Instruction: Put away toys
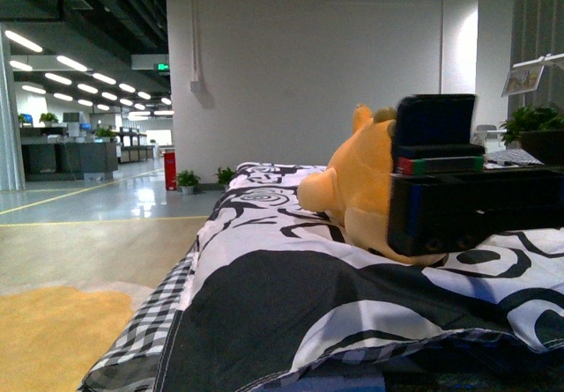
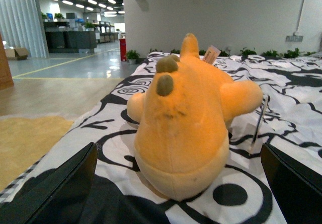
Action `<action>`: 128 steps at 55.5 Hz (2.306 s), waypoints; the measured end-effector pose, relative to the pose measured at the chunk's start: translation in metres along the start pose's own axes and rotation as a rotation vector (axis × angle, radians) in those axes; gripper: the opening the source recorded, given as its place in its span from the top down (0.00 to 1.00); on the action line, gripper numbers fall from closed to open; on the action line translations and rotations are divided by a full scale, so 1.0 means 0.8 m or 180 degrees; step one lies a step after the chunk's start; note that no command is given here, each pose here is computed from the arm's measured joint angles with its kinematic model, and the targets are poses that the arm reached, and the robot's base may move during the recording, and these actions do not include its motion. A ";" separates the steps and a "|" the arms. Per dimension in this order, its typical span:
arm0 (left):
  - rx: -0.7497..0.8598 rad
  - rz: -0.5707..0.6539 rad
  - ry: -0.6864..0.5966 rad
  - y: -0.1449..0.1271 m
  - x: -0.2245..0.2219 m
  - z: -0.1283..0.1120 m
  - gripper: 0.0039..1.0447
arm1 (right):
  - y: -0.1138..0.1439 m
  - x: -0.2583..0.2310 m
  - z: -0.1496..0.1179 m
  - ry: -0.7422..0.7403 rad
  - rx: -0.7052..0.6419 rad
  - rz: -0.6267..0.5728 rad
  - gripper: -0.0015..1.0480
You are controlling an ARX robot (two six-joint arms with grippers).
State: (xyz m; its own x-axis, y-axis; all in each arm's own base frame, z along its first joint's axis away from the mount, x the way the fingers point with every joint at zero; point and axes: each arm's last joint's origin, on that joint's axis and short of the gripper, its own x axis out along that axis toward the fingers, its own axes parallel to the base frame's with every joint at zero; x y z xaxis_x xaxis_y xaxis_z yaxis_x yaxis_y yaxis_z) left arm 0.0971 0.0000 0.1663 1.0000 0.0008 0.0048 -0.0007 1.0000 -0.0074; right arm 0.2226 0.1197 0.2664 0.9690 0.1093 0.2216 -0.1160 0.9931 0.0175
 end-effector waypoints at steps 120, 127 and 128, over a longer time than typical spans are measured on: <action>0.0000 0.0000 0.0000 0.000 0.000 0.000 0.06 | -0.050 0.148 0.042 0.0203 -0.0009 -0.0162 0.90; 0.0000 0.0000 0.0000 0.000 0.000 0.000 0.06 | -0.086 0.123 0.094 -0.0046 0.0228 0.0090 0.91; 0.0000 0.0000 0.0001 0.000 0.000 0.000 0.06 | -0.088 0.120 0.097 -0.0058 0.0233 0.0110 0.91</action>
State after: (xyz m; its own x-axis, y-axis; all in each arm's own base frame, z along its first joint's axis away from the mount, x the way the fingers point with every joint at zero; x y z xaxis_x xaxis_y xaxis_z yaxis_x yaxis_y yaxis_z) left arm 0.0971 0.0000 0.1663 1.0000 0.0008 0.0044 -0.0007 1.0000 -0.0074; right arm 0.3069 0.0568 0.3618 0.9601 0.1420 0.2410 -0.1656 0.9829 0.0805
